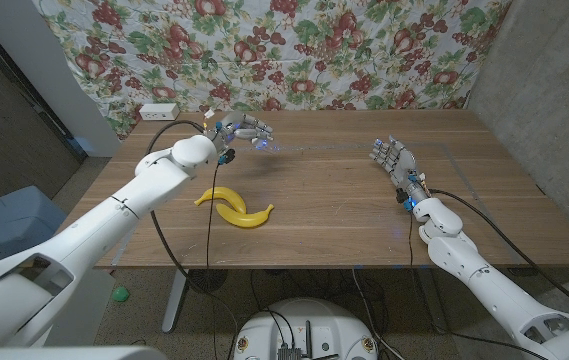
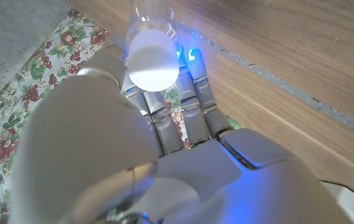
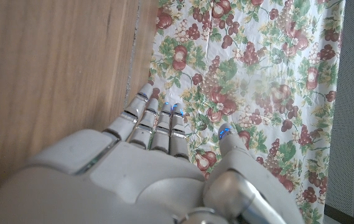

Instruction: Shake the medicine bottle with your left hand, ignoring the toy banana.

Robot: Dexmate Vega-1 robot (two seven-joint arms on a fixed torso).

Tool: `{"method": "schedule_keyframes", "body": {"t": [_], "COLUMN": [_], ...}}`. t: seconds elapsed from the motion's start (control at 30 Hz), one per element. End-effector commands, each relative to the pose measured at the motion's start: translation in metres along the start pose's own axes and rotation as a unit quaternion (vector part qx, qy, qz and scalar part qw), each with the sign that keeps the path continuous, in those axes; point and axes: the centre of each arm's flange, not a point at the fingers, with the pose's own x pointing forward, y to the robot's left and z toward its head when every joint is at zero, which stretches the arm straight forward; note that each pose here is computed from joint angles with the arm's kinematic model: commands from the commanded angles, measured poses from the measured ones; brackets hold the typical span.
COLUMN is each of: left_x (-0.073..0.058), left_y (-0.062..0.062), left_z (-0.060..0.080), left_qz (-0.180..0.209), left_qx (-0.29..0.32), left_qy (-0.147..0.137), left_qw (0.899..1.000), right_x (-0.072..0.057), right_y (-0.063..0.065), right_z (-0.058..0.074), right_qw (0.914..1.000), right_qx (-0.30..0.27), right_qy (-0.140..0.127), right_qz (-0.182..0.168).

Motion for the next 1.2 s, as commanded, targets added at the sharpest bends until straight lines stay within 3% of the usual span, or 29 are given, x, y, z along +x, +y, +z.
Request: {"method": "schedule_keyframes", "body": {"t": [0.03, 0.27, 0.6, 0.9, 1.2], "left_x": [-0.005, -0.015, -0.031, -0.035, -0.032], "left_y": [0.001, 0.002, -0.001, 0.0, 0.002], "left_z": [-0.002, -0.006, -0.014, -0.017, -0.02], "left_qz": [0.032, 0.1, 0.227, 0.25, 0.237], "left_qx": [-0.01, -0.029, -0.066, -0.079, -0.076], "left_qy": [-0.016, -0.046, -0.103, -0.121, -0.112], "left_qw": [0.999, 0.993, 0.966, 0.958, 0.962], "right_x": [-0.002, -0.002, 0.0, 0.002, 0.003], "right_y": [0.0, 0.0, 0.004, 0.007, 0.01], "right_z": [-0.001, -0.001, 0.0, -0.001, -0.001], "right_qw": [1.0, 1.0, 1.0, 1.0, 1.0], "right_qx": [0.002, 0.001, 0.0, -0.002, -0.003], "right_qy": [0.0, 0.0, 0.0, 0.002, 0.002], "right_qz": [-0.001, -0.001, -0.001, 0.0, -0.001]}}
